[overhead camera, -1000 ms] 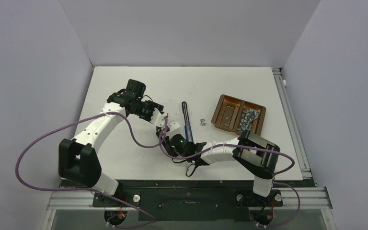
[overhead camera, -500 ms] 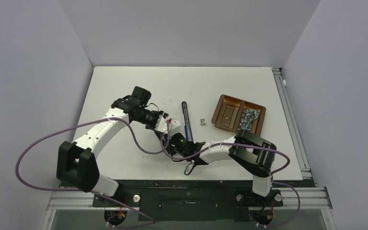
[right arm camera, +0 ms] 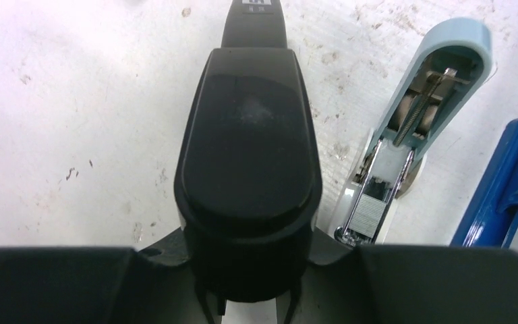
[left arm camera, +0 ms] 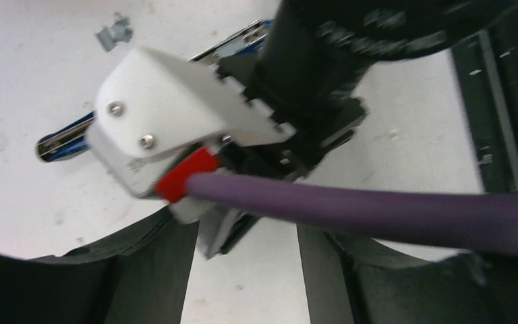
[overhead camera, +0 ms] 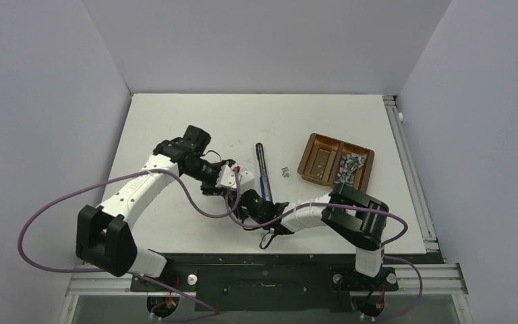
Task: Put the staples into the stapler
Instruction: Close the stapler at the center of the board.
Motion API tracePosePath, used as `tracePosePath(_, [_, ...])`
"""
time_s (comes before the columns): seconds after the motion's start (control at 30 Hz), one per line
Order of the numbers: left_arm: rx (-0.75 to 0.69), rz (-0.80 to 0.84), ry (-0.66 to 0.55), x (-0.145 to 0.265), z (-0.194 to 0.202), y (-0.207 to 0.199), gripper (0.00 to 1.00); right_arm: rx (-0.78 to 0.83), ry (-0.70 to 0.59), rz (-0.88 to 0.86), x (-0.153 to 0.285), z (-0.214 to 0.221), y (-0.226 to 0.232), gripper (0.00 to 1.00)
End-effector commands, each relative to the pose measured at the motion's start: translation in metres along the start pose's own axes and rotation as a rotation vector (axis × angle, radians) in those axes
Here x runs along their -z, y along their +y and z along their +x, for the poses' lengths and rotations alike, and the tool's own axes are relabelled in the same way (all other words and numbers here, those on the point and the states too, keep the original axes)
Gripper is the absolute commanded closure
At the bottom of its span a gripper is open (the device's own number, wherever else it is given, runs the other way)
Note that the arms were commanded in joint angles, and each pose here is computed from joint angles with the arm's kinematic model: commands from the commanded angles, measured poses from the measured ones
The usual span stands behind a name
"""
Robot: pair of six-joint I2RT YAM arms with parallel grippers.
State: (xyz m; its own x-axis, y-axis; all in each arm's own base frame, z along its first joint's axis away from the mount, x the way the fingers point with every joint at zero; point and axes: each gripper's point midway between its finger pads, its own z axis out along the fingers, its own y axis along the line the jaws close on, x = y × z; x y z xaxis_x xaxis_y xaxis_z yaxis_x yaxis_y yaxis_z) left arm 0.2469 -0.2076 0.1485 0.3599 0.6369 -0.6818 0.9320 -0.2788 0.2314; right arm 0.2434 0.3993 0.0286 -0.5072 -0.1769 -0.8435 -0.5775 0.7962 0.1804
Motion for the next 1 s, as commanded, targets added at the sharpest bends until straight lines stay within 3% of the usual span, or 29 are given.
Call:
tracePosePath(0.0, [0.153,0.118,-0.139,0.010,-0.040,-0.054,0.48,-0.014,0.041,0.054,-0.005,0.019,-0.016,0.92])
tracePosePath(0.13, [0.210,0.034,-0.107,0.020,-0.030,-0.049,0.47,-0.010,0.031,0.065,-0.005,0.017,-0.016,0.92])
tracePosePath(0.27, [0.386,-0.089,-0.078,0.038,-0.010,-0.035,0.41,0.008,0.020,0.083,-0.003,0.013,-0.013,0.89])
tracePosePath(0.5, [0.707,-0.233,-0.030,0.073,0.040,-0.024,0.41,0.035,0.016,0.094,0.000,0.014,-0.007,0.60])
tracePosePath(0.77, [0.777,-0.361,0.017,0.088,0.054,-0.016,0.41,0.057,0.022,0.053,0.012,0.013,0.006,0.53])
tracePosePath(0.97, [0.863,-0.380,0.024,0.091,0.058,-0.003,0.41,0.021,0.002,-0.045,0.046,-0.016,0.021,0.52])
